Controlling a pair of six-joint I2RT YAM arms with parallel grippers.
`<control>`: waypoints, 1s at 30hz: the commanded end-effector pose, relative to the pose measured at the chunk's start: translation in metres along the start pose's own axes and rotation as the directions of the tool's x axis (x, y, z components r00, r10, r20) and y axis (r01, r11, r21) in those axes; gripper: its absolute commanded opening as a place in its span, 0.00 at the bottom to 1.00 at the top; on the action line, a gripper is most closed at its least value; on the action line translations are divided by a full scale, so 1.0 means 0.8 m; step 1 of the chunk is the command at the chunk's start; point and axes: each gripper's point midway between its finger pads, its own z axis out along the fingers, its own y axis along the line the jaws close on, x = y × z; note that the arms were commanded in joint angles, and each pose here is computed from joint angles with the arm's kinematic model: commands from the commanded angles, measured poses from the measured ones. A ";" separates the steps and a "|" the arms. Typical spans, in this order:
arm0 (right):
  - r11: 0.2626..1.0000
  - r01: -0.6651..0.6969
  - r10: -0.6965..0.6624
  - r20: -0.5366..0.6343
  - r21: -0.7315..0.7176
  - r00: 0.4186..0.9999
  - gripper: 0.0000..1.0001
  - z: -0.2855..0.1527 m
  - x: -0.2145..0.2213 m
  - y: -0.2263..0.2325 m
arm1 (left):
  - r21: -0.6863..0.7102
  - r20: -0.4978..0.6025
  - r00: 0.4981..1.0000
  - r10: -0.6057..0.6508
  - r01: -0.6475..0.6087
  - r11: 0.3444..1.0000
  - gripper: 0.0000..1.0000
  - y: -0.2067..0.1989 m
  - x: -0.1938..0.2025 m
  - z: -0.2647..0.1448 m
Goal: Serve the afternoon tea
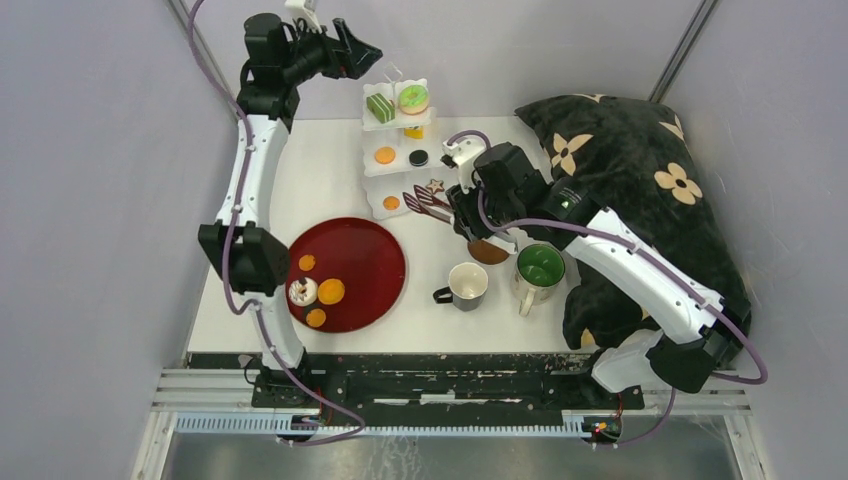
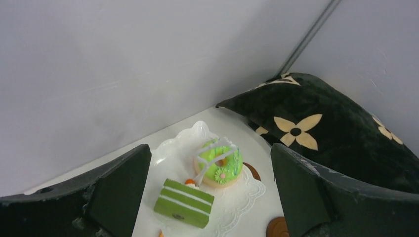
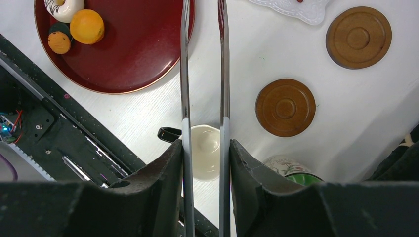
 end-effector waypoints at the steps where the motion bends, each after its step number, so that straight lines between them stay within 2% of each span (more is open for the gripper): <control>1: 1.000 -0.019 0.019 0.080 -0.009 0.997 0.41 -0.009 -0.036 0.003 | 0.220 -0.005 0.984 0.176 -0.170 0.961 0.99 -0.039 -0.012 0.007; 9: 1.000 -0.016 0.017 0.059 -0.009 0.998 0.42 -0.002 -0.039 0.001 | 0.331 -0.030 0.975 0.221 -0.199 0.923 0.99 -0.028 0.031 0.032; 16: 1.000 -0.014 0.015 0.040 -0.014 0.999 0.42 0.005 -0.038 0.001 | 0.401 -0.047 0.982 0.182 -0.149 0.904 0.99 -0.033 0.056 0.056; 20: 1.000 -0.011 0.011 0.038 -0.014 0.999 0.42 0.006 -0.037 0.000 | 0.394 -0.058 0.984 0.169 -0.133 0.910 0.96 -0.031 0.065 0.064; 30: 1.000 -0.013 0.013 0.033 -0.014 0.999 0.42 0.006 -0.033 -0.003 | 0.353 -0.064 0.987 0.146 -0.114 0.929 0.62 -0.026 0.069 0.073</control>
